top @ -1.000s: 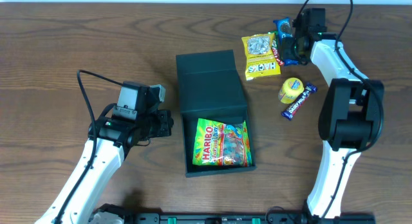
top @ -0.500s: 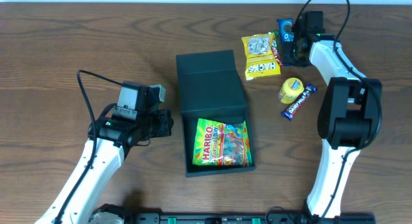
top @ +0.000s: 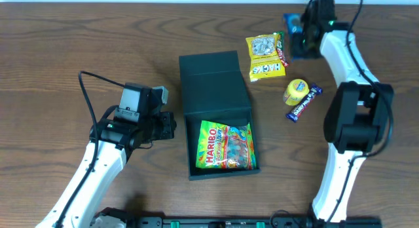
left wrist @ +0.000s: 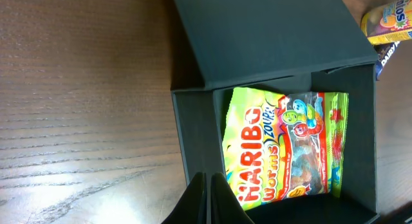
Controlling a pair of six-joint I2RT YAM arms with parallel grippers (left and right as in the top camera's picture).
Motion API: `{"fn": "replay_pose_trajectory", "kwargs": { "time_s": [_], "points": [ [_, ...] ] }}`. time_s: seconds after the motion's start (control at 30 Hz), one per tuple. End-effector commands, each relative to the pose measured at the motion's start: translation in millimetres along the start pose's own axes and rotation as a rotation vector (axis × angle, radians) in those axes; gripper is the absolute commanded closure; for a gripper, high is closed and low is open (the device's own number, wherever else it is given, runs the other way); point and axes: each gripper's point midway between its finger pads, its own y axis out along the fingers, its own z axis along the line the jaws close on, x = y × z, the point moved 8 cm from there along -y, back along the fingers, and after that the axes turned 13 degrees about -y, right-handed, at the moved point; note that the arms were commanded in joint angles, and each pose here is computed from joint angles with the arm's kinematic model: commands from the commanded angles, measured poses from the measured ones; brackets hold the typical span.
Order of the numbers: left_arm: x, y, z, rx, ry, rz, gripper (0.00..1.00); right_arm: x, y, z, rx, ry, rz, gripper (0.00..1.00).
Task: Pack container
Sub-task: 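Grasp the blue Oreo pack with the right gripper and lift it, then carry the Oreo pack left and lower it into the box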
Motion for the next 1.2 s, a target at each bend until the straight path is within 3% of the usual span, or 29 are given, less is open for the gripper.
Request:
{"fn": "replay_pose_trajectory", "kwargs": {
  "time_s": [0.0, 0.3, 0.4, 0.7, 0.87, 1.0, 1.17],
  "points": [
    [5, -5, -4, -0.016, 0.036, -0.018, 0.94, 44, -96, -4, -0.037, -0.004, -0.214, 0.63],
    [4, -6, -5, -0.027, 0.036, -0.011, 0.94, 39, -231, 22, -0.026, -0.072, -0.352, 0.65],
    [4, -6, -6, -0.028, 0.036, -0.011, 0.95, 25, -272, 43, -0.001, -0.112, -0.382, 0.62],
    [-3, -23, -8, -0.036, 0.074, -0.034, 0.95, -39, -391, 79, 0.097, -0.111, -0.532, 0.67],
    [-4, -49, -11, -0.07, 0.095, -0.125, 0.94, -84, -394, 87, 0.144, -0.074, -0.416, 0.69],
    [-7, -68, -9, -0.075, 0.111, -0.196, 0.95, -107, -365, 112, 0.274, 0.002, -0.207, 0.78],
    [-14, -85, -7, -0.08, 0.111, -0.239, 0.94, -133, -310, 151, 0.323, 0.042, 0.015, 0.8]
  ]
}}
